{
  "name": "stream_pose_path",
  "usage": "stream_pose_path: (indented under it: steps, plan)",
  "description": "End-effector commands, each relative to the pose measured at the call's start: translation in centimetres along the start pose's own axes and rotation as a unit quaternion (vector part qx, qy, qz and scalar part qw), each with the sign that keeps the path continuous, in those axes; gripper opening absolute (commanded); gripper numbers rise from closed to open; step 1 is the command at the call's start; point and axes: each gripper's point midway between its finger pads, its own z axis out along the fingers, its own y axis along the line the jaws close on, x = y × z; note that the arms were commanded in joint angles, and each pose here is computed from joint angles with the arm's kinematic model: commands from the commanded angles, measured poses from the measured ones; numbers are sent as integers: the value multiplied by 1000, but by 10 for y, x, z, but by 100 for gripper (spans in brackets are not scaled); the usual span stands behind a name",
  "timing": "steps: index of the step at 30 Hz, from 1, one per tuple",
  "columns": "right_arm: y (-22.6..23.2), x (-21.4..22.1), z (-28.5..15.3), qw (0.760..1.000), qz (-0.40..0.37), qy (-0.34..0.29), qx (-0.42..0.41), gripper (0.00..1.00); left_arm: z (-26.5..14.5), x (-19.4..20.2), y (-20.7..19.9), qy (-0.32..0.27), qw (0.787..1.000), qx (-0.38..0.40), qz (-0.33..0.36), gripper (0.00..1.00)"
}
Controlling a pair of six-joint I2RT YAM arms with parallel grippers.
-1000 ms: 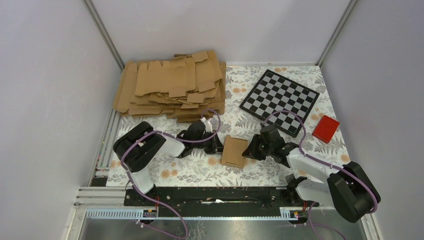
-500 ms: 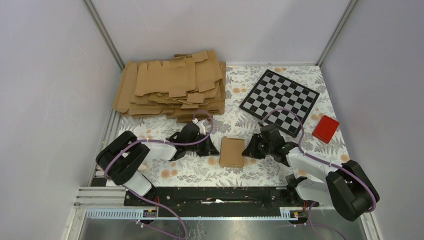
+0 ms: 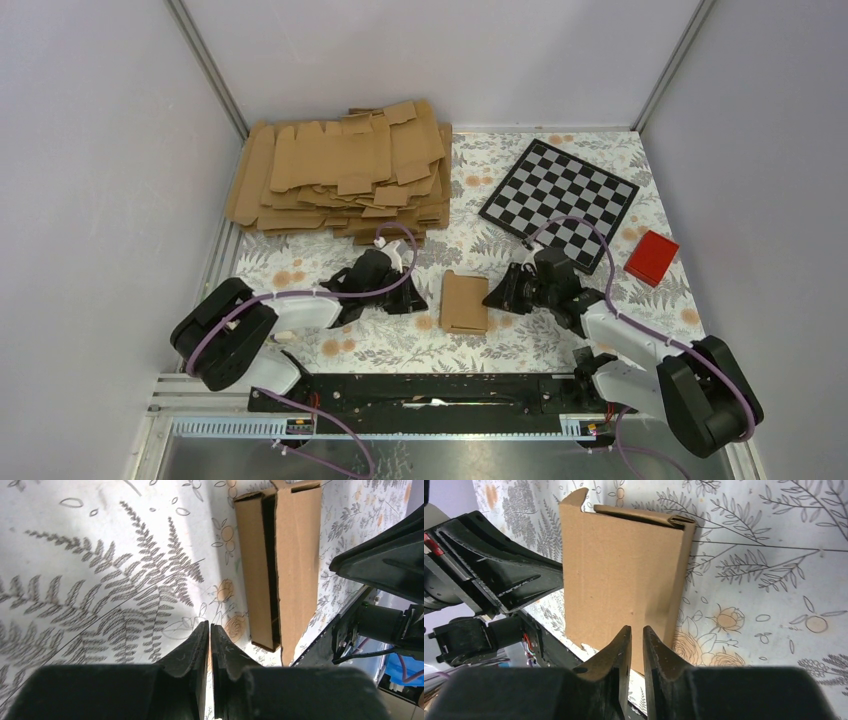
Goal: Fold the paper box
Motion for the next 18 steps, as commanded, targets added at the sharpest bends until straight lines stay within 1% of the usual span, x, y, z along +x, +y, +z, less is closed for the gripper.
stream_pose_path:
  steps: [1, 4, 6, 11, 16, 18]
  plan:
    - [18, -9, 4, 999, -12, -2, -45, 22, -12, -18, -1, -51, 999, -7, 17, 10]
    - [22, -15, 10, 999, -17, 2, -47, 23, -20, -24, 5, -75, 997, -29, 18, 10]
    - [27, -20, 13, 998, -20, 2, -55, 24, -25, -27, 13, -87, 995, -51, 9, 12]
    - [43, -34, 25, 997, -25, 6, -78, 25, -30, -29, 34, -91, 992, -78, -31, 13]
    - [61, -48, 38, 994, -17, 14, -108, 31, -46, -36, 52, -128, 985, -94, -65, 13]
    - [63, -50, 39, 993, -19, 8, -114, 36, -55, -40, 55, -146, 982, -102, -68, 13]
